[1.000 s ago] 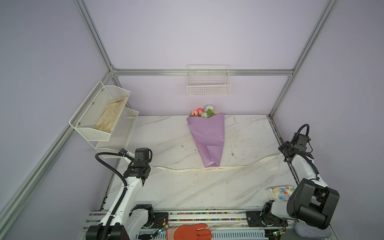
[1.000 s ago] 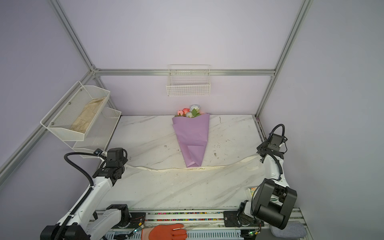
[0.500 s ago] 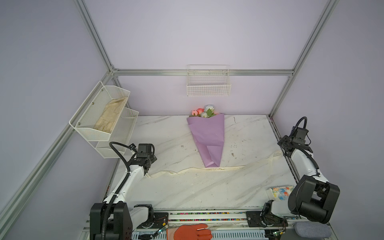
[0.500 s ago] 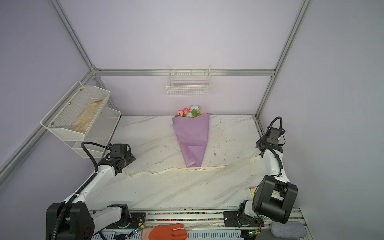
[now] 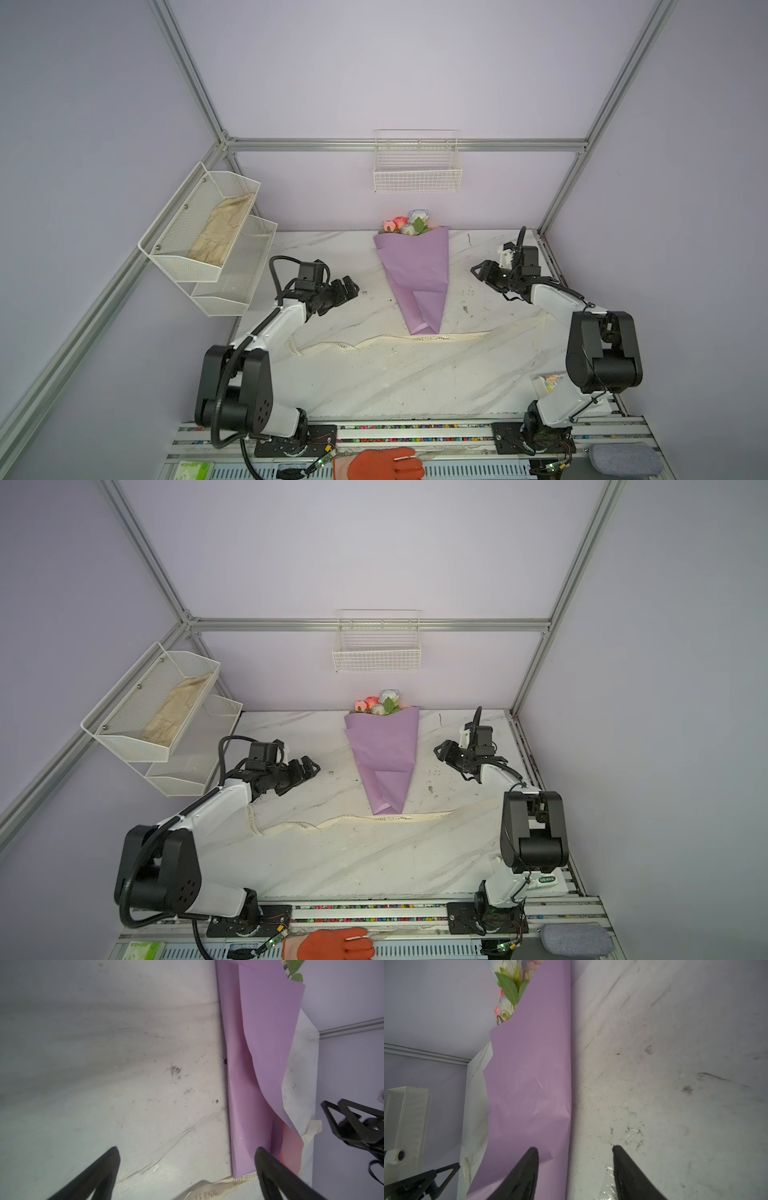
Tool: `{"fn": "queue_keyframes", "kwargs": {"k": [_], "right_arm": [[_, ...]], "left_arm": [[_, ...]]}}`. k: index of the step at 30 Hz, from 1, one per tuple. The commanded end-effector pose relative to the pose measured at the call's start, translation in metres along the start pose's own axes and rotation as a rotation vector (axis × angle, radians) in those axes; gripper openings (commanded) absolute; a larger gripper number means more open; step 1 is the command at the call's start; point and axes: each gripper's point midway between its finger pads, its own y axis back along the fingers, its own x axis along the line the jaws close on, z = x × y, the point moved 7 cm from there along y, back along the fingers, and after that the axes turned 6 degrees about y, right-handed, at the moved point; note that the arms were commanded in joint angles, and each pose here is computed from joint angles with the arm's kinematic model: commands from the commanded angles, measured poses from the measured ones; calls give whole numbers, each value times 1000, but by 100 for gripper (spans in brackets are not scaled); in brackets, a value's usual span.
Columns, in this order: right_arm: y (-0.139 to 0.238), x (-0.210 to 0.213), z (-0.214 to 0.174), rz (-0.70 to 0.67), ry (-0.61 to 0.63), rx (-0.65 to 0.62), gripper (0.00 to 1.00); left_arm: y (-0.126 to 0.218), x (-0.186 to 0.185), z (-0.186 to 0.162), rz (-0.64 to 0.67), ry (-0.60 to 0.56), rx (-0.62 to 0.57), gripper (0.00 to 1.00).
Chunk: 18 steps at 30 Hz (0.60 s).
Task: Tie the bouquet of fake flowers
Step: 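Move both grippers to the lilac cone near the flowers and grasp its sides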
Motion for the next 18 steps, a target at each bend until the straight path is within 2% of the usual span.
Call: {"fn": "queue_keyframes", "kwargs": {"k": [1, 11, 18], "right_arm": [[-23, 19, 22, 141, 14, -40, 61], [-113, 3, 37, 165, -32, 30, 63], [-151, -9, 48, 174, -48, 37, 64]], "left_arm": [[-15, -64, 42, -250, -52, -24, 100], [-112, -84, 84, -329, 29, 66, 100], [-166, -65, 90, -284, 114, 112, 84]]}}
